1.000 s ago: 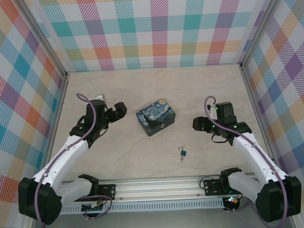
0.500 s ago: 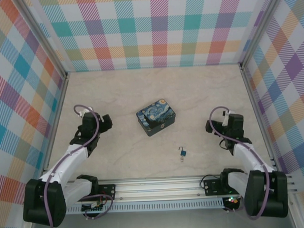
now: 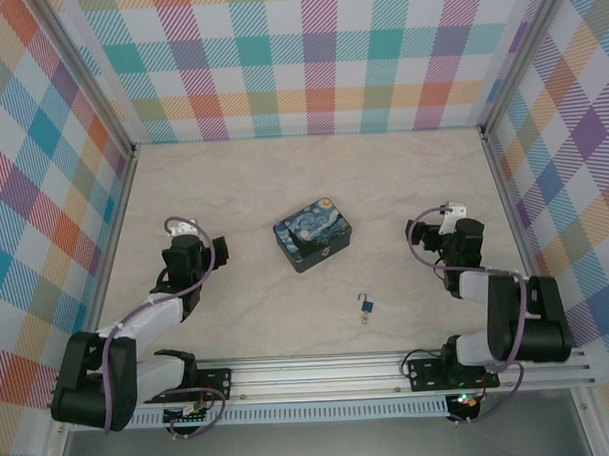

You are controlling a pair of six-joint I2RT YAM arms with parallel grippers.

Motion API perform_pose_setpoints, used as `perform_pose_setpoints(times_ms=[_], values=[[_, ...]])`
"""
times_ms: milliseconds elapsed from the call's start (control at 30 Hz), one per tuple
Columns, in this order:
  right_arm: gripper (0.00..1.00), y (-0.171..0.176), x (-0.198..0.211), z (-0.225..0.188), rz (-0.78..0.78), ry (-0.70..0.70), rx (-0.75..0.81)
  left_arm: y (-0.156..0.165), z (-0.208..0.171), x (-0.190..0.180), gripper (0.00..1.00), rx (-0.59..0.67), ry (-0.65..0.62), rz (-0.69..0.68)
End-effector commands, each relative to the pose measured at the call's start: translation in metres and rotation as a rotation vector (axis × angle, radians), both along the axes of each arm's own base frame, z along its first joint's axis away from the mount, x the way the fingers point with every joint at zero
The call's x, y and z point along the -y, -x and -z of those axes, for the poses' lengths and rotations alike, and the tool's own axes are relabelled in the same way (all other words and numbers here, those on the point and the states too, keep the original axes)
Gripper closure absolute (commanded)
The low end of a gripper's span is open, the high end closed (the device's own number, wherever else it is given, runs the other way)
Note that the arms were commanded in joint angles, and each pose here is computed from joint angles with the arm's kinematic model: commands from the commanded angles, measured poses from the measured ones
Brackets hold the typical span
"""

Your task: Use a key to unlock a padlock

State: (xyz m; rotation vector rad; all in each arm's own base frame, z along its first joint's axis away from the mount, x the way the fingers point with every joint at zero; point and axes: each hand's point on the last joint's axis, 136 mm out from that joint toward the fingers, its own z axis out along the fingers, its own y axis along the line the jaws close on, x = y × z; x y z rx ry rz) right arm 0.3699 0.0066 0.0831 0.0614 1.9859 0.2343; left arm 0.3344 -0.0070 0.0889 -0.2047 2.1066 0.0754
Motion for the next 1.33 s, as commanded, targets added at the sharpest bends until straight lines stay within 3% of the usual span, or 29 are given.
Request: perform_pose_setpoints(times_ms=[0, 300, 433, 700, 1300], values=[[0.0, -0.013, -0.005, -0.018, -0.044, 0.0, 0.158, -0.019, -0.019, 0.009, 0.0, 0.102, -0.024, 0.086], [0.0, -0.025, -0.01, -0.01, -0.04, 0.048, 0.062, -0.042, -0.024, 0.023, 0.0, 0.196, -0.059, 0.201], [0.0, -0.025, -0.01, -0.01, -0.039, 0.05, 0.061, -0.048, -0.006, 0.029, 0.0, 0.211, -0.039, 0.239], [0.0, -0.025, -0.011, -0.01, -0.039, 0.06, 0.058, -0.063, 0.009, -0.002, 0.0, 0.144, -0.01, 0.069], [0.0, -0.027, -0.019, -0.009, -0.069, 0.079, 0.05, -0.062, 0.008, -0.005, 0.0, 0.146, -0.007, 0.057]])
